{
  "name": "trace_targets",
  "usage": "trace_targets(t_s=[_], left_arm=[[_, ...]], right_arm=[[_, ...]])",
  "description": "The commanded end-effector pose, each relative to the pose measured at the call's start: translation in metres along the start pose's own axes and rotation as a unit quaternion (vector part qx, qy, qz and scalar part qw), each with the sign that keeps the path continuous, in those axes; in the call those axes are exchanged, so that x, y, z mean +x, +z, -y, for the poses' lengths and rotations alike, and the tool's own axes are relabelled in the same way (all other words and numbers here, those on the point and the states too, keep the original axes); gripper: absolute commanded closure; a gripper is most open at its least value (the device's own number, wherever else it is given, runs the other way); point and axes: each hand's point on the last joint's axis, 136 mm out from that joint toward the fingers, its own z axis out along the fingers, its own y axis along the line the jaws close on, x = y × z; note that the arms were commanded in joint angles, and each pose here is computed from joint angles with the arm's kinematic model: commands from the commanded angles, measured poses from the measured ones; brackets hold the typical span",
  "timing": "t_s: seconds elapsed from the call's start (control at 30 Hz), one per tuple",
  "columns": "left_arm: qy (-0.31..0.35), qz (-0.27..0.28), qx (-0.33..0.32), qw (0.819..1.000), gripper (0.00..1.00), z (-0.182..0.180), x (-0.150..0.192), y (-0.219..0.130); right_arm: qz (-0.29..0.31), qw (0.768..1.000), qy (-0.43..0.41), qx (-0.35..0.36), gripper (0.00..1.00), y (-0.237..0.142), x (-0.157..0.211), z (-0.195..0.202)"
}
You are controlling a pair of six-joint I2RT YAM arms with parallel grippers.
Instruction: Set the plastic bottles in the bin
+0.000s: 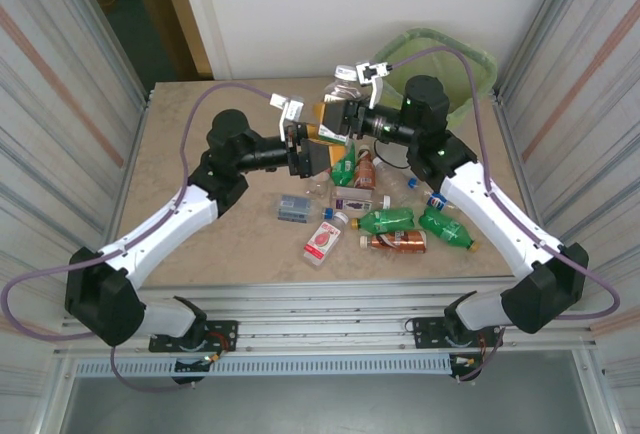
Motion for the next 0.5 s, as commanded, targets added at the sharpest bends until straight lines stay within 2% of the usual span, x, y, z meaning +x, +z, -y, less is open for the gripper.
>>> trace_targets(t_s=[0.0, 0.33, 0.47], left_arm=[[0.035, 0.022, -0.028, 0.999, 0.01, 0.005, -0.007, -0.014], [0.097, 0.065, -0.168, 0.979, 0.01, -0.017, 0.003, -0.056], [0.111, 0.062, -0.217, 0.968, 0.01, -0.026, 0.011, -0.073]], right_arm=[[0.050, 0.997, -0.043, 0.039, 0.68, -0.025, -0.042, -0.009], [0.124, 0.969, -0.014, 0.214, 0.64, -0.087, -0.105, 0.071], [0.138, 0.955, 0.001, 0.264, 0.64, -0.110, -0.124, 0.111]])
